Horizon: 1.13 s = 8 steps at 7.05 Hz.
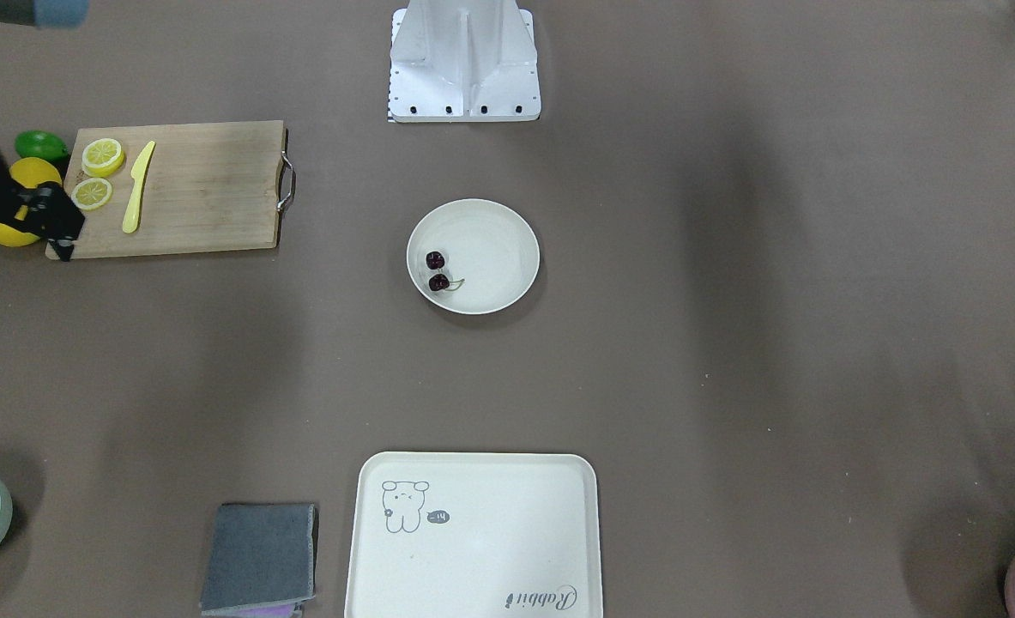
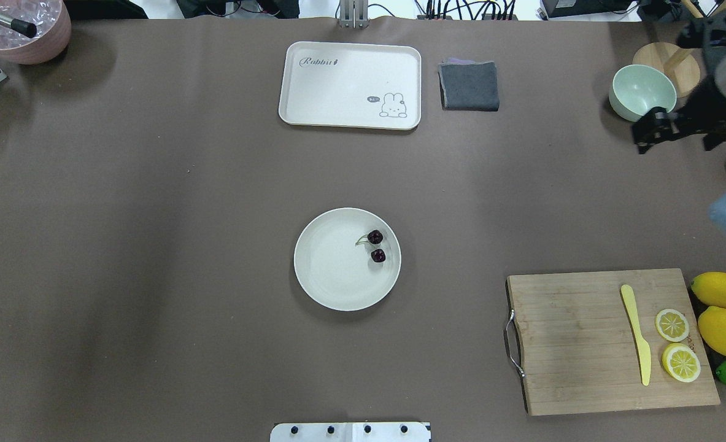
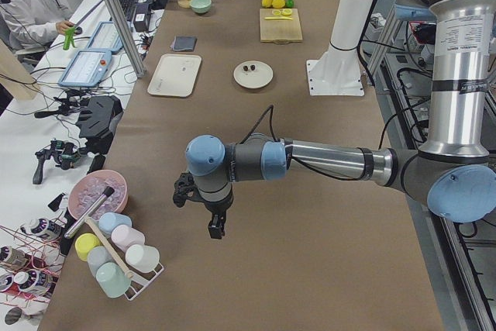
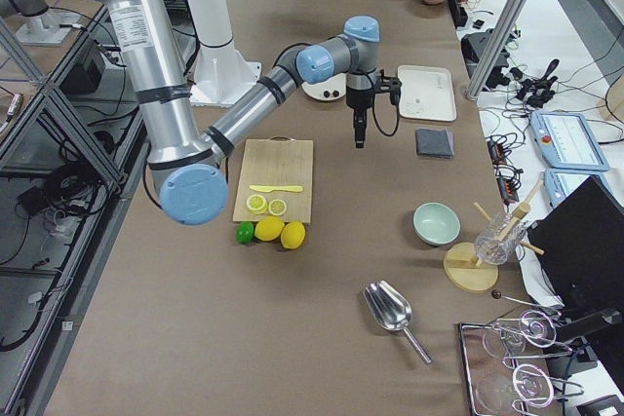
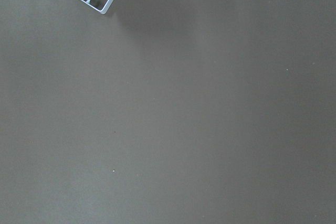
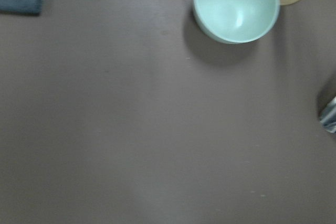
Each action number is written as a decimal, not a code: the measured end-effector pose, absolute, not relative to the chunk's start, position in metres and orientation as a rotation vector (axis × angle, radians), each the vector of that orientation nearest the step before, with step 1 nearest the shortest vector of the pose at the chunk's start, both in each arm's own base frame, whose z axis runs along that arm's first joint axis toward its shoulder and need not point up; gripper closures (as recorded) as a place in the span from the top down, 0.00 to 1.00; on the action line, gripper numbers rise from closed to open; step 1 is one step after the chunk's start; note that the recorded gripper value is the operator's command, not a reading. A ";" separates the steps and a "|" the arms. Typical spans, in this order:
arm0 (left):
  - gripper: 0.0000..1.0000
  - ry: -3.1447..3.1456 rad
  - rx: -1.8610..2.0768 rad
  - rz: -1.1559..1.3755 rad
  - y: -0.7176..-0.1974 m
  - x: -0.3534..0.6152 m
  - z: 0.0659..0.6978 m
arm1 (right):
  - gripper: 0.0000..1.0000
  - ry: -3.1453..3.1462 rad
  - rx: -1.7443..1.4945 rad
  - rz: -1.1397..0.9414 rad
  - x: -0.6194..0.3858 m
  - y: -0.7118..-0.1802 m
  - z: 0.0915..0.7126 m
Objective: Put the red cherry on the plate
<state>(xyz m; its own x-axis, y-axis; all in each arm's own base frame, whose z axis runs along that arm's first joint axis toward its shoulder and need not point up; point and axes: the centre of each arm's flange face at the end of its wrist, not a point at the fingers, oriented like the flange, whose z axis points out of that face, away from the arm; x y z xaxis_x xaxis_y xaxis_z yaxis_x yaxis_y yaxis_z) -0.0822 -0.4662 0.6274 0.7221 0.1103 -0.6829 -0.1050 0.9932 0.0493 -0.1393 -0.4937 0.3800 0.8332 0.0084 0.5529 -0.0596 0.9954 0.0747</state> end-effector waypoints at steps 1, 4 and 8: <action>0.98 0.757 0.007 0.119 -0.465 -0.082 0.628 | 1.00 -0.575 0.087 -0.038 -0.086 -0.491 0.420; 0.98 0.757 0.013 0.122 -0.465 -0.082 0.625 | 1.00 -0.624 -0.056 -0.105 0.011 -0.460 0.556; 0.98 0.758 0.017 0.130 -0.466 -0.080 0.624 | 1.00 -0.630 -0.128 -0.079 0.023 -0.431 0.618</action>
